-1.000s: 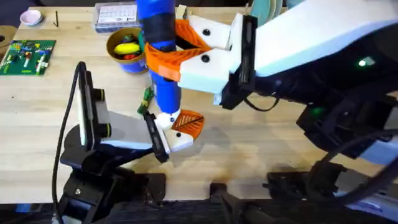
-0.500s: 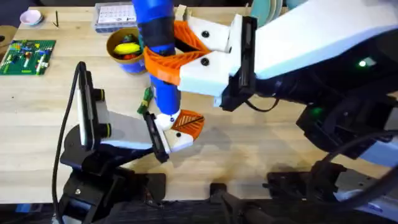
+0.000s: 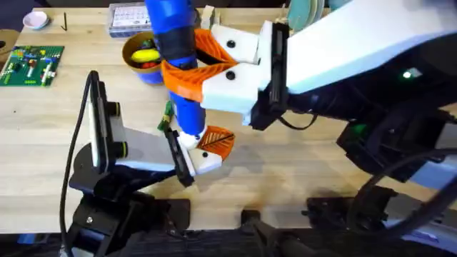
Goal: Pick up the gripper from the table and insert it into the empty holder that is missing its gripper. Then pick up a screw, insert it into the mounting hole, and use the screwdriver to tighten it. Finally, clean up the table by picking up the vegetable and placing it into the bucket.
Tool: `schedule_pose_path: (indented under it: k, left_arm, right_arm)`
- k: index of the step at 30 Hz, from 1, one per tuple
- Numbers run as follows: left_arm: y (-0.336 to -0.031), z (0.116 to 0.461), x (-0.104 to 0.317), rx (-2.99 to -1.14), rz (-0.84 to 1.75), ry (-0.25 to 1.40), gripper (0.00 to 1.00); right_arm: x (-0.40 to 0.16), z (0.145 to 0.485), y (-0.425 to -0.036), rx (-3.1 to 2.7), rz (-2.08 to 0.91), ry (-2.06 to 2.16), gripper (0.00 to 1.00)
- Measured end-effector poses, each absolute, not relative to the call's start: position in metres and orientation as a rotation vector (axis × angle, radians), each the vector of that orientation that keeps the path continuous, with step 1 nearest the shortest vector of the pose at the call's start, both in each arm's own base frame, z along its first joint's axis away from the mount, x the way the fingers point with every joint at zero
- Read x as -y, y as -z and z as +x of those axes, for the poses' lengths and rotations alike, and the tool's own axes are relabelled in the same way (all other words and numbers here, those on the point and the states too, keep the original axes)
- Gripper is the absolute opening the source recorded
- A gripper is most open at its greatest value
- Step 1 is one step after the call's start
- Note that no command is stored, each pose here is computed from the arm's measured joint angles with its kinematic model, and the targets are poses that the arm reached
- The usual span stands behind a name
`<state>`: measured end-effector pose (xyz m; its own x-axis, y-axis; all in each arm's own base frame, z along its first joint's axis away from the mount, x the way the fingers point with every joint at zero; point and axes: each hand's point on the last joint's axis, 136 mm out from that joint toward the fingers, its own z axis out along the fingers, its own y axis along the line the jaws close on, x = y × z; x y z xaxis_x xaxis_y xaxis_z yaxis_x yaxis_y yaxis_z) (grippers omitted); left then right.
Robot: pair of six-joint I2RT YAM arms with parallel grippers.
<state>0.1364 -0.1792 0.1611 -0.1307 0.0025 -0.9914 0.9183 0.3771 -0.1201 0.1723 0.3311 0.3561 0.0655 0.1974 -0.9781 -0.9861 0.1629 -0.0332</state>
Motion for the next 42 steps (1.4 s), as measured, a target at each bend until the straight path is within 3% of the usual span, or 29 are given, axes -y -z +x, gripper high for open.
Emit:
schedule_pose_path:
  k: [42]
  left_arm:
    - [-0.161, 0.138, 0.179, -1.487, 0.864, 0.993, 0.01]
  right_arm:
    - [-0.337, 0.175, -0.34, -1.125, -1.01, -1.114, 0.02]
